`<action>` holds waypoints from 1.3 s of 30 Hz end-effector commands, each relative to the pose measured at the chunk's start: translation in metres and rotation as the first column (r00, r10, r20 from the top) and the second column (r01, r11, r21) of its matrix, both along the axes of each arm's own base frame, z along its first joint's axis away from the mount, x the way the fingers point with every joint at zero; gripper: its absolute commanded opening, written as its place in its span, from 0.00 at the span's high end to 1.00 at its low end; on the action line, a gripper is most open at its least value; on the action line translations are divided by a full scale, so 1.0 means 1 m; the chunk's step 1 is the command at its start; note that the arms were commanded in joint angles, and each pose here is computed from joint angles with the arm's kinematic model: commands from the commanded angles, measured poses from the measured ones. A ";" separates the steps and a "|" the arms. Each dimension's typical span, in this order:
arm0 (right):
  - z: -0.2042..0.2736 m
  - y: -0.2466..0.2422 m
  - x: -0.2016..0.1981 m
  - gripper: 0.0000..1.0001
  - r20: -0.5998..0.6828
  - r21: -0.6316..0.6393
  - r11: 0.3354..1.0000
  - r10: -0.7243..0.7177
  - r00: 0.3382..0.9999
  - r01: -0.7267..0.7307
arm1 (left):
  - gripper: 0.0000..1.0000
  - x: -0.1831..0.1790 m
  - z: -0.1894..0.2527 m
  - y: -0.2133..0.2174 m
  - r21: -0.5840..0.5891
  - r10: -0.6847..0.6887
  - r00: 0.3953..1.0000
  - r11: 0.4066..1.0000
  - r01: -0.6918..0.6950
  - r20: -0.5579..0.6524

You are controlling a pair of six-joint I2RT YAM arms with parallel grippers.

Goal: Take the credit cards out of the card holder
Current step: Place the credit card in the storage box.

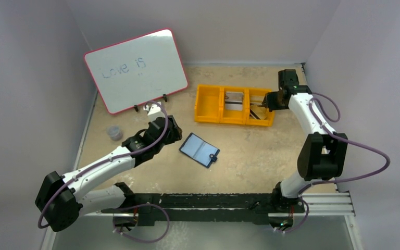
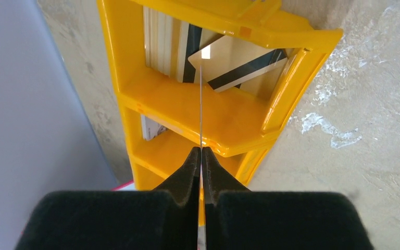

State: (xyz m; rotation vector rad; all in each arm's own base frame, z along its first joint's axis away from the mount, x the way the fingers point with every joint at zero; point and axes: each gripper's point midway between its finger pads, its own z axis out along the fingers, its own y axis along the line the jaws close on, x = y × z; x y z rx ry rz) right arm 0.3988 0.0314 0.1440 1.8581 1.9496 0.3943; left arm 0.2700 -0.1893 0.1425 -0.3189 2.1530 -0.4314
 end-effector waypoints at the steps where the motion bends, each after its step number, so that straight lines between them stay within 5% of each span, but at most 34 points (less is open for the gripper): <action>1: 0.014 -0.019 -0.006 1.00 -0.001 -0.028 0.994 -0.101 0.995 0.101 | 0.49 0.009 0.026 0.002 -0.021 0.022 0.998 1.000 -0.021 0.063; 27: -0.045 -0.014 0.026 1.00 -0.130 0.009 0.999 -0.041 0.991 0.042 | 0.49 0.010 0.028 0.007 -0.016 0.050 0.997 0.999 -0.049 0.067; 32: -0.037 -0.010 0.037 0.79 -0.079 0.015 1.000 0.006 0.997 -0.005 | 0.49 0.011 0.028 0.008 -0.018 0.053 0.996 0.998 -0.052 0.069; 39: 0.001 -0.024 0.055 0.72 -0.002 -0.082 0.996 0.023 1.000 -0.023 | 0.49 0.010 0.027 0.008 -0.020 0.055 0.996 0.998 -0.054 0.067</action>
